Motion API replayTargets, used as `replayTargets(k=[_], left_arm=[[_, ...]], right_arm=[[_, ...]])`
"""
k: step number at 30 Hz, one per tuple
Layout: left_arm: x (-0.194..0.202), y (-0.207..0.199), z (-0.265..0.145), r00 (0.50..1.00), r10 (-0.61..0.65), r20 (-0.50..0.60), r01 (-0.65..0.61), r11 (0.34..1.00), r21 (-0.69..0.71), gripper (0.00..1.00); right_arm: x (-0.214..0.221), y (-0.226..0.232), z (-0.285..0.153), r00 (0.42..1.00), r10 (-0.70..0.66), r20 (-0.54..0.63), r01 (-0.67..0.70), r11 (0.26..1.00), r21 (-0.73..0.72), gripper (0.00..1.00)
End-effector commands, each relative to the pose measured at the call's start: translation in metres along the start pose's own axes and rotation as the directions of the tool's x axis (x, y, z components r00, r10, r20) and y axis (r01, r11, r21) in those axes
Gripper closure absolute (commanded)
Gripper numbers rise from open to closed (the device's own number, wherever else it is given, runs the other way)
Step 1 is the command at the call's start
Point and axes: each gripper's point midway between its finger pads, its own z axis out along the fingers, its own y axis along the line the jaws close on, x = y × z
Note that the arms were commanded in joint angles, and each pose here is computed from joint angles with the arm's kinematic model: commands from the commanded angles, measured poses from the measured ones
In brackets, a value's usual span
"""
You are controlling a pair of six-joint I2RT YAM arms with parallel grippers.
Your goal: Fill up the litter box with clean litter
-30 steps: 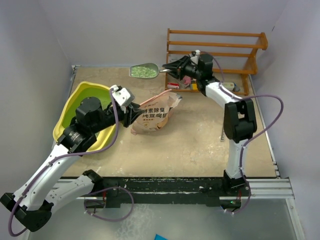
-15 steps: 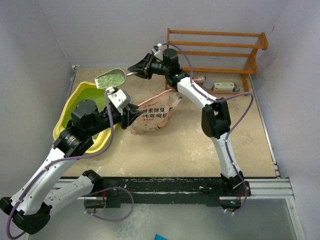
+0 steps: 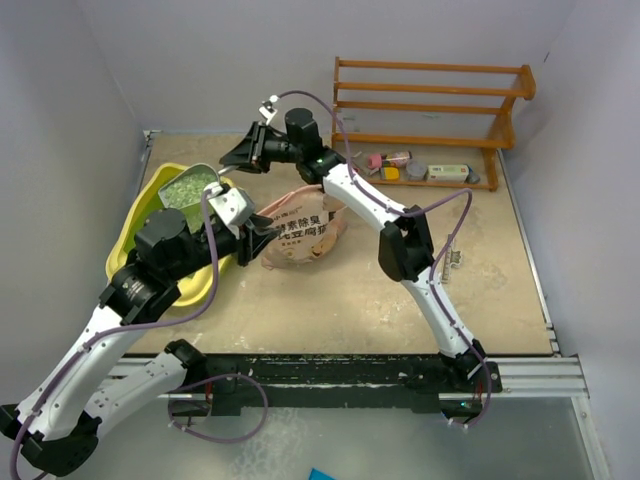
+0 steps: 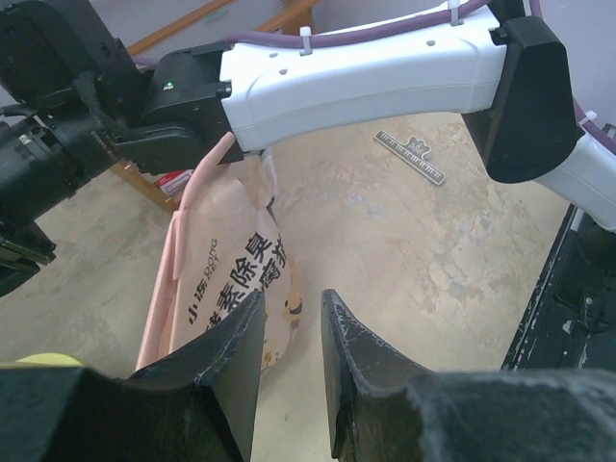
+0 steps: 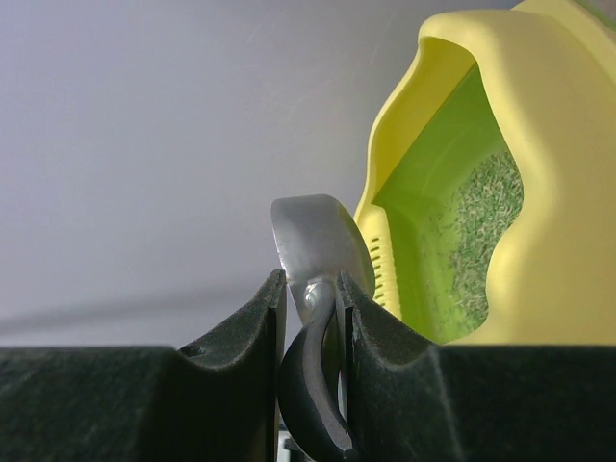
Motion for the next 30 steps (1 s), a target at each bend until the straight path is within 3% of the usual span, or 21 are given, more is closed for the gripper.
replayTargets(k=[1,13,30], left_arm=[[-0.001,-0.006,-0.002,1.000,-0.013,0.019,0.012,1.000,0.020,0.67],[0.009,-0.006,0.004,1.000,-0.024,0.000,0.024,0.999,0.030,0.67],[0.017,-0.008,0.010,0.999,-0.034,-0.006,0.034,0.998,0.046,0.67]], right_arm=[[-0.001,0.052,-0.003,0.973,-0.230,0.030,0.232,0.968,-0.096,1.00],[0.017,0.047,0.006,0.847,-0.531,0.016,0.531,0.847,-0.020,1.00],[-0.013,0.050,0.003,0.711,-0.694,0.111,0.685,0.720,0.112,1.00]])
